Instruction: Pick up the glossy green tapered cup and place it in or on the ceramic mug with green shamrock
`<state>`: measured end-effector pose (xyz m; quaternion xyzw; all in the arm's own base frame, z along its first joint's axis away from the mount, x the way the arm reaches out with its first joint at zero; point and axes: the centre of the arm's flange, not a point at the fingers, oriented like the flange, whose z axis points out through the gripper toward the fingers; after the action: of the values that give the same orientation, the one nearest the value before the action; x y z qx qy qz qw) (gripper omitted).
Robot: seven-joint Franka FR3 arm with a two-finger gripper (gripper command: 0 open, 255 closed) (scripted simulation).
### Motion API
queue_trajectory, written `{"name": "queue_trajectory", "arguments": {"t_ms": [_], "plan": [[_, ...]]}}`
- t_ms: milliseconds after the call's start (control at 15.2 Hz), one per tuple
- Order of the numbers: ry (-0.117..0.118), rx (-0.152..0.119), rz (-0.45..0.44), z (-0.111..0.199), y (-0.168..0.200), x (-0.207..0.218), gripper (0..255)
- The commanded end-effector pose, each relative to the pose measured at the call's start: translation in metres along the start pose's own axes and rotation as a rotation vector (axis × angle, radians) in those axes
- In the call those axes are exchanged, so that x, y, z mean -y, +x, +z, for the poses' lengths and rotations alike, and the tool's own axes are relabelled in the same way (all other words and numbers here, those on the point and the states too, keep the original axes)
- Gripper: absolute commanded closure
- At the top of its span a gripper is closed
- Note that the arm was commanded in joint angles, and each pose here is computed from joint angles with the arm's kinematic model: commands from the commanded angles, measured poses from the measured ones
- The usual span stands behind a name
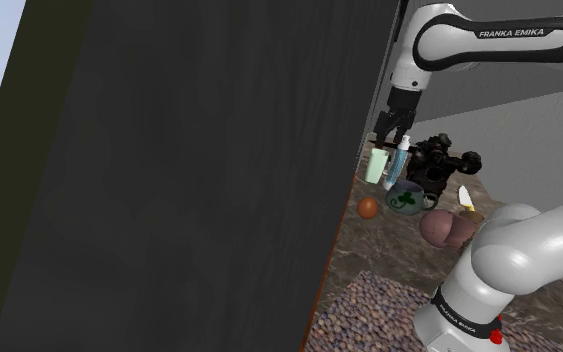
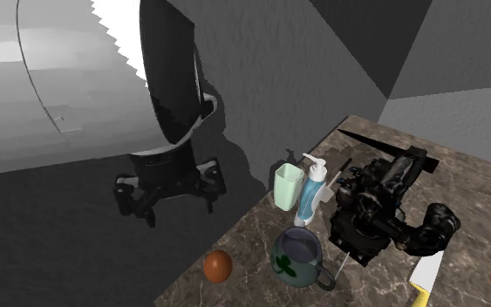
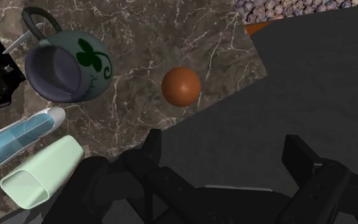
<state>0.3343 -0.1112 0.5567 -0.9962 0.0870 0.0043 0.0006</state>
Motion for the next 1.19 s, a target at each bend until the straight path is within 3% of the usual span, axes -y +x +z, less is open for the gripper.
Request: {"name": "queue_trajectory", "arguments": {"t_ms": [0, 1122], "plan": [[0.002, -0.009, 0.000, 0.009, 0.009, -0.024, 0], [0.022, -0.071, 0.003, 0.088, 0.095, -0.214, 0]]}}
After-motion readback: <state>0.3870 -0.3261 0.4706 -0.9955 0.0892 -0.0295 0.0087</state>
